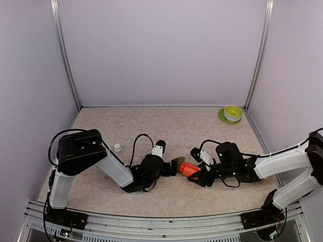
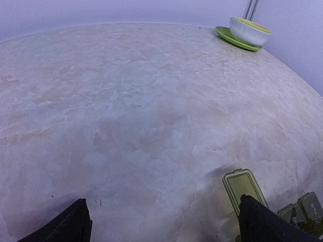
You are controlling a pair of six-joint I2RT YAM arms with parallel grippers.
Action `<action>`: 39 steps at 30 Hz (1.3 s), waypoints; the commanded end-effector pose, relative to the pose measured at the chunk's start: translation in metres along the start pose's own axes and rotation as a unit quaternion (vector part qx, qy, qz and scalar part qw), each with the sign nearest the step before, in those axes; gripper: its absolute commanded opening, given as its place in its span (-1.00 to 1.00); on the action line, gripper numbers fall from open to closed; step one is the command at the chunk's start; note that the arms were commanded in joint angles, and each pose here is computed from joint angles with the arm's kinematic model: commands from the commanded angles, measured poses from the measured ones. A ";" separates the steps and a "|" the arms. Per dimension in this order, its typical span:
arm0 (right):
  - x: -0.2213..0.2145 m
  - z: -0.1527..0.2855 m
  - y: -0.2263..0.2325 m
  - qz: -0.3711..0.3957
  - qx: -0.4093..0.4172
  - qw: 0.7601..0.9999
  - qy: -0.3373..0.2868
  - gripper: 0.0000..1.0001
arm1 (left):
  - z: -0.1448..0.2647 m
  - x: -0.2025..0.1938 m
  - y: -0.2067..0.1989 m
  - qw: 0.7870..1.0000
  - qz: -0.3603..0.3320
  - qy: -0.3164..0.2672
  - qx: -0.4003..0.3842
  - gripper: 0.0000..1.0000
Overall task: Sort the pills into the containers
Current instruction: Pour the pill into the compartment of the pill container.
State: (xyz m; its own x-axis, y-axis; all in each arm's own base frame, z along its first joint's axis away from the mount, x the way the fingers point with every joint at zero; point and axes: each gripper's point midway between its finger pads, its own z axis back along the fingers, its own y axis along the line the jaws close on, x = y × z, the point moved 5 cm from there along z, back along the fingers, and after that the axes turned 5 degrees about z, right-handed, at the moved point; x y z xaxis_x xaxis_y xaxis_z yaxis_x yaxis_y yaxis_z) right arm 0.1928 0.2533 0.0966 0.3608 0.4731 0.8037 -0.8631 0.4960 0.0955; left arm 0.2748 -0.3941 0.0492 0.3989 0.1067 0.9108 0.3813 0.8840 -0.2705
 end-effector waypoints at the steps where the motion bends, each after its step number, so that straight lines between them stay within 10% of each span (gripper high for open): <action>1: 0.011 -0.002 -0.006 0.004 -0.007 1.000 -0.010 -0.64 | -0.003 -0.035 0.018 0.998 -0.017 0.051 0.019 0.98; 39: 0.020 0.007 -0.012 0.004 -0.022 1.000 0.003 -0.63 | -0.007 -0.038 0.025 0.996 -0.050 0.064 0.031 0.97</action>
State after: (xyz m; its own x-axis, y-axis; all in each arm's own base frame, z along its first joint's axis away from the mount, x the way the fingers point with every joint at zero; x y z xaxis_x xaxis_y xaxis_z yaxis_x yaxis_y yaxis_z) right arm 0.1997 0.2499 0.0979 0.3834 0.5031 0.7745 -0.8525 0.5155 0.0871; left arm 0.2825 -0.3995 0.0482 0.3928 0.0934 0.9148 0.3908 0.8836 -0.2580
